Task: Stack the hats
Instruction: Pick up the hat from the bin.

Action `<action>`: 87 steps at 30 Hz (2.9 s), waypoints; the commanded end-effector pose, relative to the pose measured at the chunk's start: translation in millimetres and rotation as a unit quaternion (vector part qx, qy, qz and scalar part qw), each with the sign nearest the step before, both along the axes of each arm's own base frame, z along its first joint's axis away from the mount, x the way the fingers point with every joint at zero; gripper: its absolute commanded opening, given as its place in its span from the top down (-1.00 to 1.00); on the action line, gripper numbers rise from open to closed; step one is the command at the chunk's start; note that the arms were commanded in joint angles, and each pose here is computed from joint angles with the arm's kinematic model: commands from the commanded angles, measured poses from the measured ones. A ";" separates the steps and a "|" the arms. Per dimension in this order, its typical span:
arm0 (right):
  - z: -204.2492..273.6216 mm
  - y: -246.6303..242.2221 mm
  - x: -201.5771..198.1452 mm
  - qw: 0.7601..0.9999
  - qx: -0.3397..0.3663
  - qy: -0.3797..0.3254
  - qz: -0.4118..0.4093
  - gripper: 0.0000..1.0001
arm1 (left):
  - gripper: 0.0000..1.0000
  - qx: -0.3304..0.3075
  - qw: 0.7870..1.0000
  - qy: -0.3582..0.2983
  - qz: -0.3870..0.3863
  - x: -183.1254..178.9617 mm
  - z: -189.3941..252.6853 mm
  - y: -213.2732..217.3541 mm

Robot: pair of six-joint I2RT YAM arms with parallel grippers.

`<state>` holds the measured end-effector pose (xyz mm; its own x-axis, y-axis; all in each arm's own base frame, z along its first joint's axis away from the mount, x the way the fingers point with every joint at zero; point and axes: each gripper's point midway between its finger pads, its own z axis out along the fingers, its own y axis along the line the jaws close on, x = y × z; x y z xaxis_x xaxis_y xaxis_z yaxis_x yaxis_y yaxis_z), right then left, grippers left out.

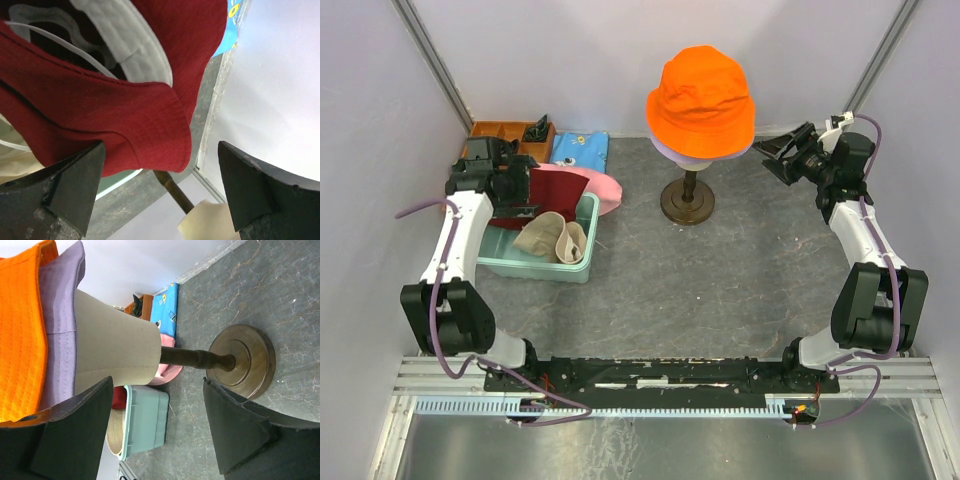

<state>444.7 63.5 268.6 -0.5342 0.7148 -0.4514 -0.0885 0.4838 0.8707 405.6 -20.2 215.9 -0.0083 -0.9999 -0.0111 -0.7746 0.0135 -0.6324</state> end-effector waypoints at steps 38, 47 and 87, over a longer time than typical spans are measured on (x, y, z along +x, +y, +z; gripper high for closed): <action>18.5 -1.3 0.7 0.999 0.004 -0.043 -0.003 -0.58 | -0.99 0.176 0.983 -0.036 -0.032 -34.2 45.3 52.3; 17.3 -1.1 0.3 0.999 0.002 -0.041 -0.002 -0.58 | -0.99 0.173 0.984 -0.013 -0.040 -44.4 23.1 50.5; 17.2 -0.8 -0.4 0.999 0.001 -0.044 -0.001 -0.58 | -0.12 0.206 0.978 -0.027 0.011 -25.9 -21.1 71.3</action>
<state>443.6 63.8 261.7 -0.5331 0.7272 -0.4324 -0.0806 0.4651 0.8816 368.3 42.2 175.2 -0.0398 -0.9261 -0.3752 -0.7866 0.2606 -0.5598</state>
